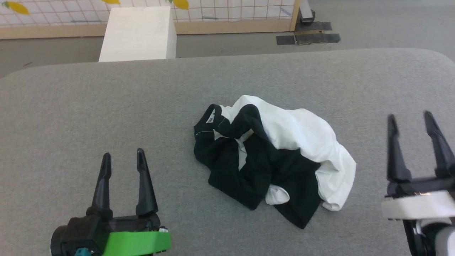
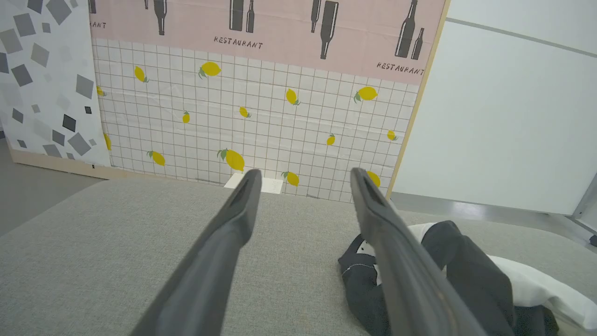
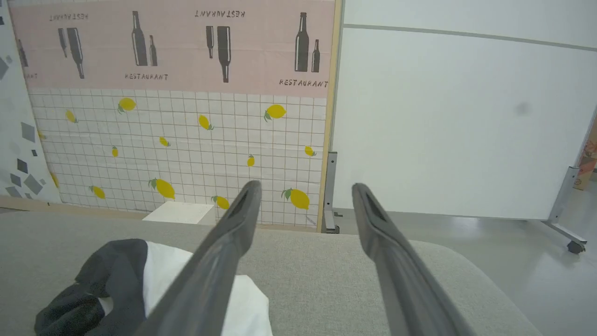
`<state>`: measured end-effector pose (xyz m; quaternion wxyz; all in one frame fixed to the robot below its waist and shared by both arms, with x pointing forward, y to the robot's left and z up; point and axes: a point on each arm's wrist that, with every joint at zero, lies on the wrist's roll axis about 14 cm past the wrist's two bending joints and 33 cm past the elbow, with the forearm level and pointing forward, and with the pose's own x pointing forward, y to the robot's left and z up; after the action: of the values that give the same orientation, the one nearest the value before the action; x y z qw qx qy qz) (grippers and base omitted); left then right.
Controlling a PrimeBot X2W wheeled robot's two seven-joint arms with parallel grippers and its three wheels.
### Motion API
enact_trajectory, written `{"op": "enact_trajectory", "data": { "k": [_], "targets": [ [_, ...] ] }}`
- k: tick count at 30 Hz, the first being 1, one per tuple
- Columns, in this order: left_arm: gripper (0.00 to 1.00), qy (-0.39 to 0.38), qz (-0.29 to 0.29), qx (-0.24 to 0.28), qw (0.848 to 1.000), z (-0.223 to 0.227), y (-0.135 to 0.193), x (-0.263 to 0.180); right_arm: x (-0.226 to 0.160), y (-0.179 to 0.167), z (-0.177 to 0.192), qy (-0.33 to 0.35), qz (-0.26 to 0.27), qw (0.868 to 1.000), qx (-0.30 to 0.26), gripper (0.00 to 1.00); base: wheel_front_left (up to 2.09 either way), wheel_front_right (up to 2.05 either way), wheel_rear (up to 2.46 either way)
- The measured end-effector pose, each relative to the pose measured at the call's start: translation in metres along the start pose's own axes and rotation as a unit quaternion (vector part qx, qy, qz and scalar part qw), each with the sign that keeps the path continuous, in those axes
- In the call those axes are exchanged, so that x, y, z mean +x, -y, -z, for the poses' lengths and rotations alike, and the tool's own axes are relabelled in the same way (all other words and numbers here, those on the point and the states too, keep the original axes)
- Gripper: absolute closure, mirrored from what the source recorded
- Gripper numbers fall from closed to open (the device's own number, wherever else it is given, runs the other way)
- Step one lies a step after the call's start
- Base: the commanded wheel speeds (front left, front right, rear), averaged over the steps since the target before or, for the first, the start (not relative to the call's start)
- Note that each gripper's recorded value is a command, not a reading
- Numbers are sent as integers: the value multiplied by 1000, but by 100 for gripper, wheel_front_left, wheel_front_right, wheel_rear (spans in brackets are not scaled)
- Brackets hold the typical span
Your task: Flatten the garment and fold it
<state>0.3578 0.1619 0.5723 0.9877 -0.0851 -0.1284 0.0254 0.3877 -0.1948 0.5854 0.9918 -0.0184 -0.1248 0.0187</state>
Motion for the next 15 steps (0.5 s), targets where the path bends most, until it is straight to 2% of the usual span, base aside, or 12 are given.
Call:
{"op": "enact_trajectory", "data": {
  "k": [5,6,12,15],
  "targets": [
    [0,-6,-5,-2,1000,6,-3,0,32,-37,3,-31,-82,996,0,0,0,0,0],
    [0,-16,-13,-3,1000,14,-6,1,48,-70,29,-103,-155,983,0,0,0,0,0],
    [0,-27,-28,-3,999,22,-16,2,59,-120,67,-187,-260,947,-24,0,0,0,0],
    [0,-33,-35,1,999,26,-22,3,56,-142,90,-226,-305,924,-39,0,0,0,0]
  ]
}}
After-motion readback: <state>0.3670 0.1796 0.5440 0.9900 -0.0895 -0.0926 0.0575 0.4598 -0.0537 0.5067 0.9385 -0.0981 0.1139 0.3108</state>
